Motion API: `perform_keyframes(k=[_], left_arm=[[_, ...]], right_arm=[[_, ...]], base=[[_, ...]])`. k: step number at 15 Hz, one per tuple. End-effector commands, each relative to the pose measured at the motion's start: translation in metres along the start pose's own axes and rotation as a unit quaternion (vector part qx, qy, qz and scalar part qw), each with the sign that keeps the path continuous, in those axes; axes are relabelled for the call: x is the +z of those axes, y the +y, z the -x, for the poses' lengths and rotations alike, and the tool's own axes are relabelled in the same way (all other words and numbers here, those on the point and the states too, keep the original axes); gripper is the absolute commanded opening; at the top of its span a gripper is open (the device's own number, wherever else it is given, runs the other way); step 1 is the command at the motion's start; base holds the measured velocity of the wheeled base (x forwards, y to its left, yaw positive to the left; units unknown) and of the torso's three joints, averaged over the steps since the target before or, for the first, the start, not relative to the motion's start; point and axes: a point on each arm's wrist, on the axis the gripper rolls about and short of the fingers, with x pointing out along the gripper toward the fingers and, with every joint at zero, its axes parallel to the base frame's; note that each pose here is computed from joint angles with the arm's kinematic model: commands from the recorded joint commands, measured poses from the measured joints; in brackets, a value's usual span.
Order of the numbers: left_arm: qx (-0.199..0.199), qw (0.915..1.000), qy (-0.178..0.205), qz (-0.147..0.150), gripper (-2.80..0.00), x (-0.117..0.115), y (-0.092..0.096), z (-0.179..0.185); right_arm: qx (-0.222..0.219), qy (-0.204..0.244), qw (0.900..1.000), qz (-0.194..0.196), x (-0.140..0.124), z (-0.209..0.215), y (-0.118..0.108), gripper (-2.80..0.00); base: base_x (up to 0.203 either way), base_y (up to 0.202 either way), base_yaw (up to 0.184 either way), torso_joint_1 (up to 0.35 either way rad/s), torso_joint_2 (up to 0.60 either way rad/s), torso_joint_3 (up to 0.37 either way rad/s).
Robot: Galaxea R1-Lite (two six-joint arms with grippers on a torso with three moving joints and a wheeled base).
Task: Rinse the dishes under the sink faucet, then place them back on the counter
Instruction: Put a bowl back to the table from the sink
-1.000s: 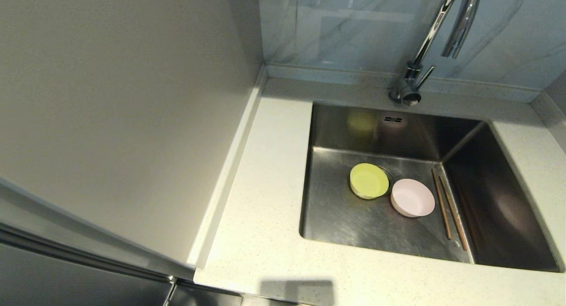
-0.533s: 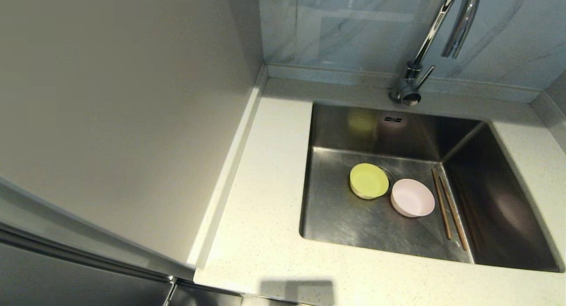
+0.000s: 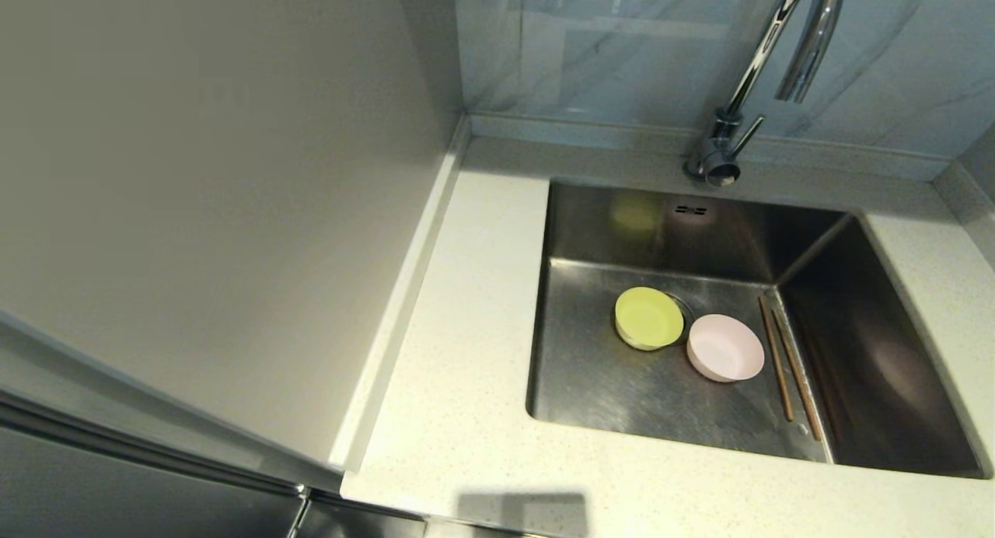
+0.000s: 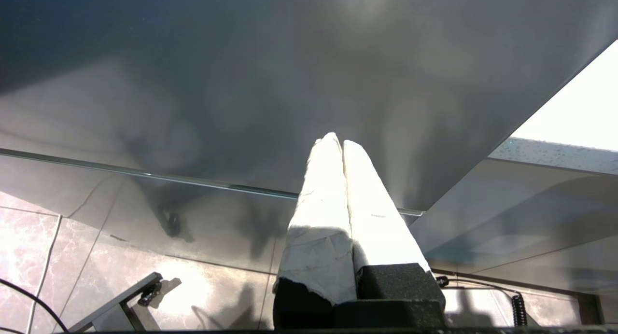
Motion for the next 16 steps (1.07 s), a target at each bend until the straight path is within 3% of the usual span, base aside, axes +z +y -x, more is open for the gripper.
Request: perform_keyframes(k=[1,16], left_arm=[[0.0,1.0,-0.002,0.0,-2.8,0.0,0.0,0.0002],[0.0,1.0,-0.002,0.0,-2.8,0.0,0.0,0.0002]], right_arm=[[-0.001,0.002,1.0,0.0,0.0002,-0.0003,0.0,-2.8],[0.0,0.001,1.0,0.0,0.0001,-0.0002,0.0,-2.8]], base=[[0.0,0.0,0.0,0.0,0.0,0.0],[0.0,0.0,0.0,0.0,0.0,0.0]])
